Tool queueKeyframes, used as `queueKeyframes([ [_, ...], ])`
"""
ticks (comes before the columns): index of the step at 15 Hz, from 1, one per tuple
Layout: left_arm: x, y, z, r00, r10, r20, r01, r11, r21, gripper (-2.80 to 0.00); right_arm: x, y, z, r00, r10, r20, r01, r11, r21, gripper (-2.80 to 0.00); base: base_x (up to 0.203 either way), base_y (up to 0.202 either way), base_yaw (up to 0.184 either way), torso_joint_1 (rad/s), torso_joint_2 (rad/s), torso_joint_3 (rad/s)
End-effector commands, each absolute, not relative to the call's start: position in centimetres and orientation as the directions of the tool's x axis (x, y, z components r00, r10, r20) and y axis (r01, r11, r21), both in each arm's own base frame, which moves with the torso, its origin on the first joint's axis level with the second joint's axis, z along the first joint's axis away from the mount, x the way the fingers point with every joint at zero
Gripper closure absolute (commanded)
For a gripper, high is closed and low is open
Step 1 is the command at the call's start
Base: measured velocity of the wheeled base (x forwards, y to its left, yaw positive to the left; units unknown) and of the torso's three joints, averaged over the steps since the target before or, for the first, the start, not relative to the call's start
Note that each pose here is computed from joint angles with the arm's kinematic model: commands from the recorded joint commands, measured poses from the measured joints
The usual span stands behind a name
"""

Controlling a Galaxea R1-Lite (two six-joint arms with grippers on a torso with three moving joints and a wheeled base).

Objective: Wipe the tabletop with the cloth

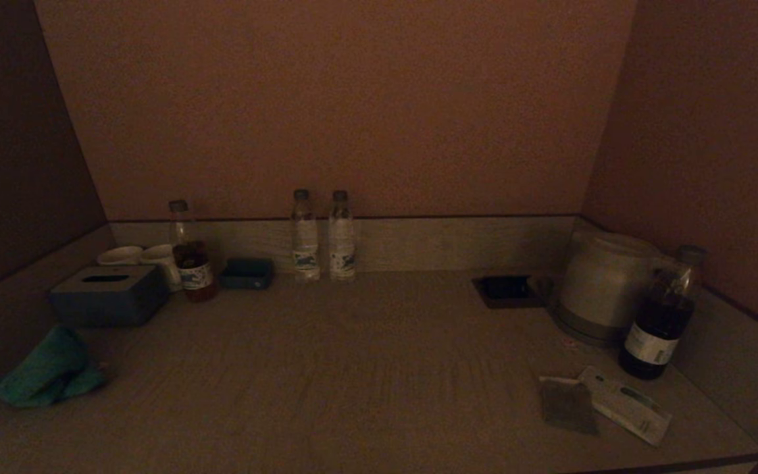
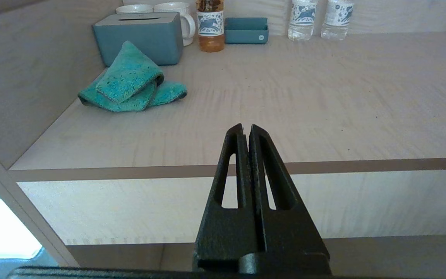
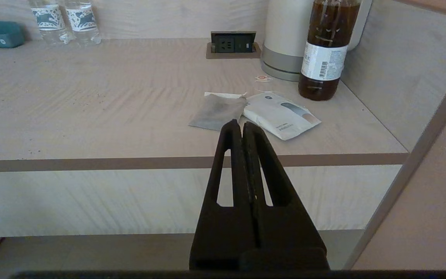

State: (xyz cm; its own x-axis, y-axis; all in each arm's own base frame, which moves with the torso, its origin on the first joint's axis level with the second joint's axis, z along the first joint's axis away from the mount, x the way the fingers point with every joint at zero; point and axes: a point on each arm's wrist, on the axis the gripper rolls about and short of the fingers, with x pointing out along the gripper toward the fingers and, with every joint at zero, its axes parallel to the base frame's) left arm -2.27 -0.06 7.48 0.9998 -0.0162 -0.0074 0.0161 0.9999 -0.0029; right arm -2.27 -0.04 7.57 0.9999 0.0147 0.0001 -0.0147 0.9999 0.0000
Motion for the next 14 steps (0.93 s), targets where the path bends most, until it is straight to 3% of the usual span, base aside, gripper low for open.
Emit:
queueKeyframes([
  [1, -2.28, -0.06, 7.49, 1.0, -0.014, -0.006, 0.014, 1.0, -0.006, 0.0, -2.27, -0.04, 7.57, 1.0, 0.015, 0.0, -0.015, 1.0, 0.0, 0.0, 0.0, 0.0, 0.0, 0.0, 0.0, 0.0],
  [14, -2.28, -0.06, 7.47, 1.0, -0.015, -0.008, 0.015, 1.0, -0.009, 0.0, -2.27, -0.04, 7.57, 1.0, 0.015, 0.0, -0.015, 1.0, 0.0, 0.0, 0.0, 0.0, 0.0, 0.0, 0.0, 0.0],
])
